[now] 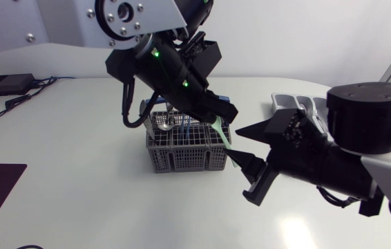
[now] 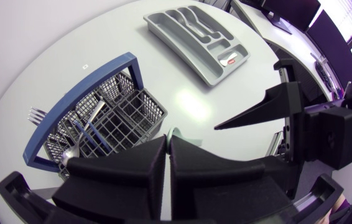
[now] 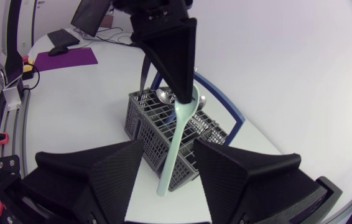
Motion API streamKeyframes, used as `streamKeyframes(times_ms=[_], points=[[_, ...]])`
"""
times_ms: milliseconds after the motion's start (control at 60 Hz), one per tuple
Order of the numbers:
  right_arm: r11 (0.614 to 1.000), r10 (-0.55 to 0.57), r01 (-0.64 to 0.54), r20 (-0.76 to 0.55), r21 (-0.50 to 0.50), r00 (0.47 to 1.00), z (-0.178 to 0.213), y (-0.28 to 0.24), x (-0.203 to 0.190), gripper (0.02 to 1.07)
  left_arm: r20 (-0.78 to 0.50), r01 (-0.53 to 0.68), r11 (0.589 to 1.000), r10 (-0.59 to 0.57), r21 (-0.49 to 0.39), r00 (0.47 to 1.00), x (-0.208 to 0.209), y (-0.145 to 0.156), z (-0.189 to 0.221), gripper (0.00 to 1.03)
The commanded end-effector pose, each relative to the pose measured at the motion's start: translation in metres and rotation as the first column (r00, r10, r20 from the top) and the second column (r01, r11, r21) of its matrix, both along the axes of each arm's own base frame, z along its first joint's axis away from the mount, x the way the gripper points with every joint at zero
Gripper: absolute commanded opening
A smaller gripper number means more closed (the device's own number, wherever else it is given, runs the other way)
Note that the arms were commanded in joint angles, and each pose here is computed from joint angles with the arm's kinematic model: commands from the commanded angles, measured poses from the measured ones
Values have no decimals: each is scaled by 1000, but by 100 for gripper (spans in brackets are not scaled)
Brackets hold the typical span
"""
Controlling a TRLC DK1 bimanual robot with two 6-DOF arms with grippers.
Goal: Unload the cutlery basket into the drawer organizer.
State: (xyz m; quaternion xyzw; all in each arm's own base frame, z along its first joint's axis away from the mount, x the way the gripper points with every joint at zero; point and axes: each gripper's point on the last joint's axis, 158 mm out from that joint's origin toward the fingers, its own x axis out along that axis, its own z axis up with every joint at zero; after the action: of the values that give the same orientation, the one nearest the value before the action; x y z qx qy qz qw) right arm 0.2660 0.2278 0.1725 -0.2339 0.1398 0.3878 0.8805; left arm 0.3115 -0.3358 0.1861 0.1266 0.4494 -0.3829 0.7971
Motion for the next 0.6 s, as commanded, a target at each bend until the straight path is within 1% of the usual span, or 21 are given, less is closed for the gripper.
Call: streamKeyframes(times_ms=[0, 200, 300, 383, 433, 550, 583], points=[[999, -2, 2, -19, -38, 1000, -19, 6, 2, 61, -9, -17, 999, 17, -31, 1000, 4, -8, 6, 5], [998, -52, 51, -17, -36, 999, -21, 12, 20, 47, -5, -17, 999, 17, -47, 1000, 4, -11, 9, 5], [997, -66, 65, -12, -30, 998, -18, 14, 26, 46, -4, -17, 999, 17, -48, 1000, 4, -11, 7, 5], [997, -75, 74, -11, -24, 997, -15, 15, 29, 40, -4, -19, 999, 19, -50, 1000, 5, -10, 7, 5], [997, -77, 77, -7, -22, 997, -13, 15, 30, 38, -3, -20, 998, 20, -52, 1000, 6, -10, 6, 5], [997, -73, 73, -6, -21, 997, -11, 17, 29, 37, -1, -20, 999, 20, -50, 1000, 6, -10, 3, 5], [997, -72, 72, -5, -22, 997, -11, 18, 29, 31, -3, -22, 999, 22, -48, 1000, 7, -10, 2, 5]])
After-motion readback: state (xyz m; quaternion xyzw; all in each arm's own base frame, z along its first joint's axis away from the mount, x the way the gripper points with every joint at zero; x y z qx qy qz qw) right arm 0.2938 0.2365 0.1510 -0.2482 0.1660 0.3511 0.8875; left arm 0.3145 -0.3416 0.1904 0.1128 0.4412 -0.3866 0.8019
